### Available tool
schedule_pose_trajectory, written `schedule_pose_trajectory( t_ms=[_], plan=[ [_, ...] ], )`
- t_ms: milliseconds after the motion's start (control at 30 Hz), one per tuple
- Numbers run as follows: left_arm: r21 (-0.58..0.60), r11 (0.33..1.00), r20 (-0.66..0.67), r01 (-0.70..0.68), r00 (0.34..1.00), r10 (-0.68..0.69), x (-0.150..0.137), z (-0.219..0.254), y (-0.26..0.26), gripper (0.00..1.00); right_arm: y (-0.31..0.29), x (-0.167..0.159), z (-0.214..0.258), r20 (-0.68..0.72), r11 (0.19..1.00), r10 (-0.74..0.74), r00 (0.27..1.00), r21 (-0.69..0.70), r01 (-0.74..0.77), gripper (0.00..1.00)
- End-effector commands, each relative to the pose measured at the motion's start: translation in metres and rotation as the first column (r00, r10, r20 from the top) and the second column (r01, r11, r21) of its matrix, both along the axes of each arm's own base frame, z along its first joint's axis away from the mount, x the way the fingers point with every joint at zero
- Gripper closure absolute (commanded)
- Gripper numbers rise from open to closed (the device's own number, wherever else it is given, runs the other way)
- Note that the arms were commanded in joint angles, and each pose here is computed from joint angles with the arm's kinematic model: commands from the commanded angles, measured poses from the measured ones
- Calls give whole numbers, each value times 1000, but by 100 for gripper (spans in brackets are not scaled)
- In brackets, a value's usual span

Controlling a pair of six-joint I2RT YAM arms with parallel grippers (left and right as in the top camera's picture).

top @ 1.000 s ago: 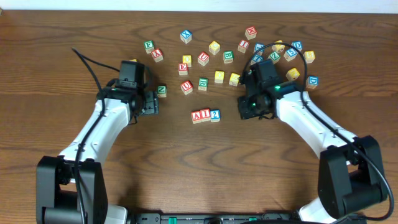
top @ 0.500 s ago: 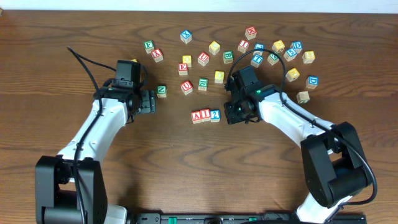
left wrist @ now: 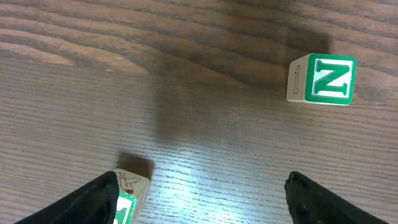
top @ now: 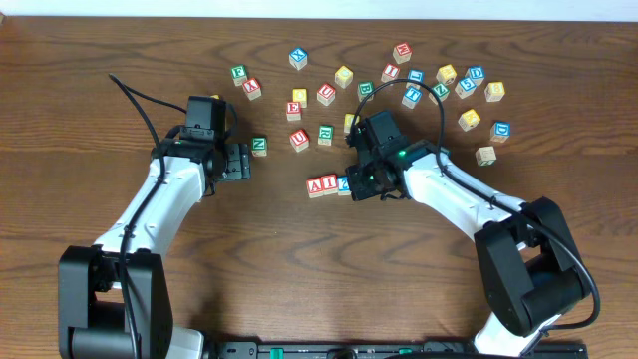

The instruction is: Spell out AI2

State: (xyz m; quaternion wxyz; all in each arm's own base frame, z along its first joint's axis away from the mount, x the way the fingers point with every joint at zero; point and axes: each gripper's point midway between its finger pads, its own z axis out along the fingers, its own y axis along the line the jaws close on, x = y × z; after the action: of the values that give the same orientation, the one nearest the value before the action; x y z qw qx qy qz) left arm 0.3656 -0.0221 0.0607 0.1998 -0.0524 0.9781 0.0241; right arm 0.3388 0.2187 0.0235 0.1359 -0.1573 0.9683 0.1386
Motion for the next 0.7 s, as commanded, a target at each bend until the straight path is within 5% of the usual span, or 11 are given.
schedule_pose_trajectory(
  t_ms=[0, 667],
  plan=[
    [17, 1000, 1, -5, 1000, 5, 4, 0, 4, 16, 7, -3, -1, -6, 1000, -2, 1000, 8, 2, 99],
    [16, 1000, 3, -5, 1000, 5, 4, 0, 4, 15, 10, -3, -1, -1, 1000, 5, 1000, 12, -5, 99]
  ],
)
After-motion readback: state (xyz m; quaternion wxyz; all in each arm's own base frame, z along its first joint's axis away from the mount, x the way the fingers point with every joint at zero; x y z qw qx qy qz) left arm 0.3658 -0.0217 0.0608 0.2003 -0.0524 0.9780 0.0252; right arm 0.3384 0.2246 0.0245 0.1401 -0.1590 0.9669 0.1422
